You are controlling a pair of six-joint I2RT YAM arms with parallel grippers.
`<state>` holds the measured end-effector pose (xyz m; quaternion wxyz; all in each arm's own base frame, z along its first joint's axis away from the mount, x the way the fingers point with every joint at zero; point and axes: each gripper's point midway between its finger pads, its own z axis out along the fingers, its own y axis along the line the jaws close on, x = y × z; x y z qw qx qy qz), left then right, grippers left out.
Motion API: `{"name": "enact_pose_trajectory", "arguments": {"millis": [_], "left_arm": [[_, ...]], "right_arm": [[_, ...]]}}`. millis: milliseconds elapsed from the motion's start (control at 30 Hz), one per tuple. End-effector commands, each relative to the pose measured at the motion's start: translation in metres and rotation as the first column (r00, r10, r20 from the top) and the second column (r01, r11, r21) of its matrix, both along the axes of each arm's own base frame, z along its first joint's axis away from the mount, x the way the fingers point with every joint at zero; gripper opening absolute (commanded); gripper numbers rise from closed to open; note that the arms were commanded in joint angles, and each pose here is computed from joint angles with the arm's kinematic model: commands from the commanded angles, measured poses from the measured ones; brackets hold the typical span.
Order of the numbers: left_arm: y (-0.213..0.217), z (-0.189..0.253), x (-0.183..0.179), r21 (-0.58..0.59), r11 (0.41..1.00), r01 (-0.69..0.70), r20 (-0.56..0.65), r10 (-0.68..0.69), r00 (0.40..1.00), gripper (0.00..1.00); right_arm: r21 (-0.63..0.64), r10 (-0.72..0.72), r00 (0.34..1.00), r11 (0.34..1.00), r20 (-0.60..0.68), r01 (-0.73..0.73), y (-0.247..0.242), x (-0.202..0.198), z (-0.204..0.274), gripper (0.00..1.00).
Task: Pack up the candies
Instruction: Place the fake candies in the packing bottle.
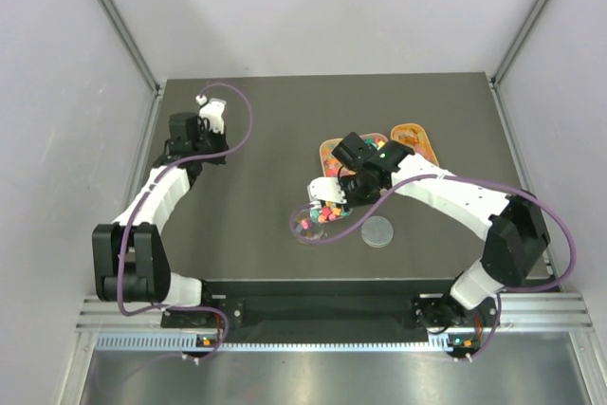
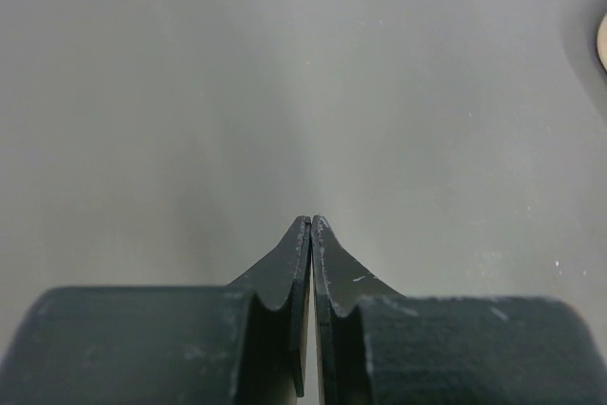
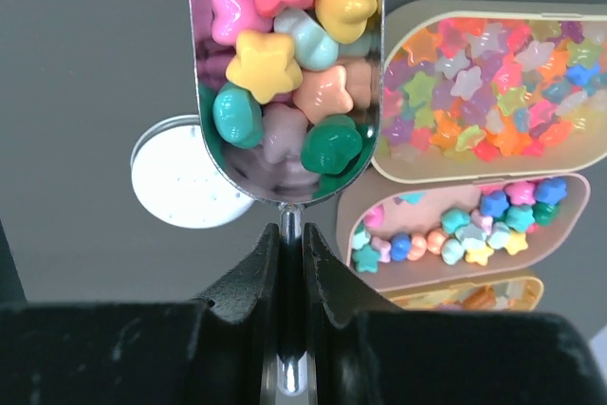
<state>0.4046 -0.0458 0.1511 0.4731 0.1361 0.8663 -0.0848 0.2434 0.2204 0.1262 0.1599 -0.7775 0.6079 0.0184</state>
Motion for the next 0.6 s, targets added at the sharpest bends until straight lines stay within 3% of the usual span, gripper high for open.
{"name": "enact_pose_trajectory", "arguments": {"millis": [0, 567], "left_arm": [[-0.003, 0.020, 0.002, -0.025, 1.000, 0.013, 0.097, -0.011, 0.995, 0.07], [0.017, 0.014, 0.003, -0.089, 0.995, -0.040, 0.117, 0.051, 0.992, 0.07]], "right_arm": [[-0.043, 0.063, 0.996, 0.997, 0.057, -0.060, 0.005, 0.001, 0.016, 0.00], [-0.221, 0.125, 0.985, 0.970, 0.117, -0.096, 0.000, 0.009, 0.027, 0.00]]}}
